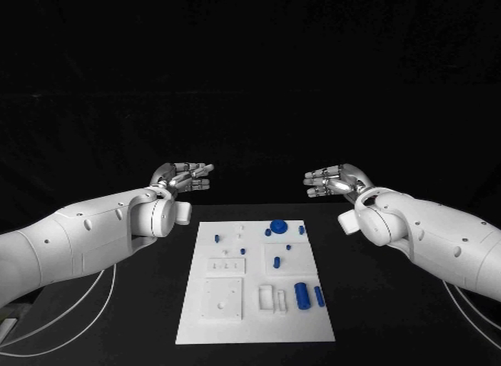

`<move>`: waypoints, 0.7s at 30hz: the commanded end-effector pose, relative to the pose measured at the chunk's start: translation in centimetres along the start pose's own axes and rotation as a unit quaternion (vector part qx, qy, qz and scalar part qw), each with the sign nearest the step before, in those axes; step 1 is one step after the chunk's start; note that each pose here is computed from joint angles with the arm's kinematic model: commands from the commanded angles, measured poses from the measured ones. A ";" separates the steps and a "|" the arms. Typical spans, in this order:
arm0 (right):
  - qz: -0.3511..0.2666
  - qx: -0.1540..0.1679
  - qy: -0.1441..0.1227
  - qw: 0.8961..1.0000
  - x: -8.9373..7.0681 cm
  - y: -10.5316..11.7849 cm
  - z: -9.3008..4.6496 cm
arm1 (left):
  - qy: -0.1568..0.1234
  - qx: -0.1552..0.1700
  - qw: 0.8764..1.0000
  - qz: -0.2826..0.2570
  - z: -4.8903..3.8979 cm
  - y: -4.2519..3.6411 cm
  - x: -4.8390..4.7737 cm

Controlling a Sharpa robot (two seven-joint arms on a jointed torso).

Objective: Assemble the parts on the task board

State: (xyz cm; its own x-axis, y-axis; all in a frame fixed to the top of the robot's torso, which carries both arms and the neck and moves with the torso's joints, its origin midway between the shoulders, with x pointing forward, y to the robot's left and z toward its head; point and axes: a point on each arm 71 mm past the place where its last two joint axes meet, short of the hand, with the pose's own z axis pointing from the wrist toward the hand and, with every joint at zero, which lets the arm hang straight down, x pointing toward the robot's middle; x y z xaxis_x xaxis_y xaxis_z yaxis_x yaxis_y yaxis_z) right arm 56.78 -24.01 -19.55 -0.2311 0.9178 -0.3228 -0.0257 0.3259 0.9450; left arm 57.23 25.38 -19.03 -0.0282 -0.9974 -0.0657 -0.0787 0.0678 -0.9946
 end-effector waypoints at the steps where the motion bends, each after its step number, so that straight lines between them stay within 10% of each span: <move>1: -0.161 -0.063 0.027 0.985 1.0 0.9 0.1 | 0.021 0.014 1.000 -0.002 -0.35 -0.58 0.29; 9: -0.304 -0.095 0.070 0.946 3.1 2.0 0.6 | 0.045 0.036 0.998 0.007 -1.96 -2.22 0.33; 21: -0.461 -0.120 0.066 0.877 5.1 3.3 1.4 | 0.084 0.059 0.995 0.004 -4.39 -4.37 1.20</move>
State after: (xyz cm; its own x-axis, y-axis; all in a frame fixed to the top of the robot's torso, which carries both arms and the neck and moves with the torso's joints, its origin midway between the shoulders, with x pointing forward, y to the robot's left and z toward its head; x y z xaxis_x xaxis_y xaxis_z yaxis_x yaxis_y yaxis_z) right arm 56.83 -18.15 -18.11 -0.1766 0.3935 -0.9022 -0.4372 0.7899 0.4301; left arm 53.32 24.46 -14.92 -0.1695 -0.9838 -0.0575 0.0033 0.0578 -0.9983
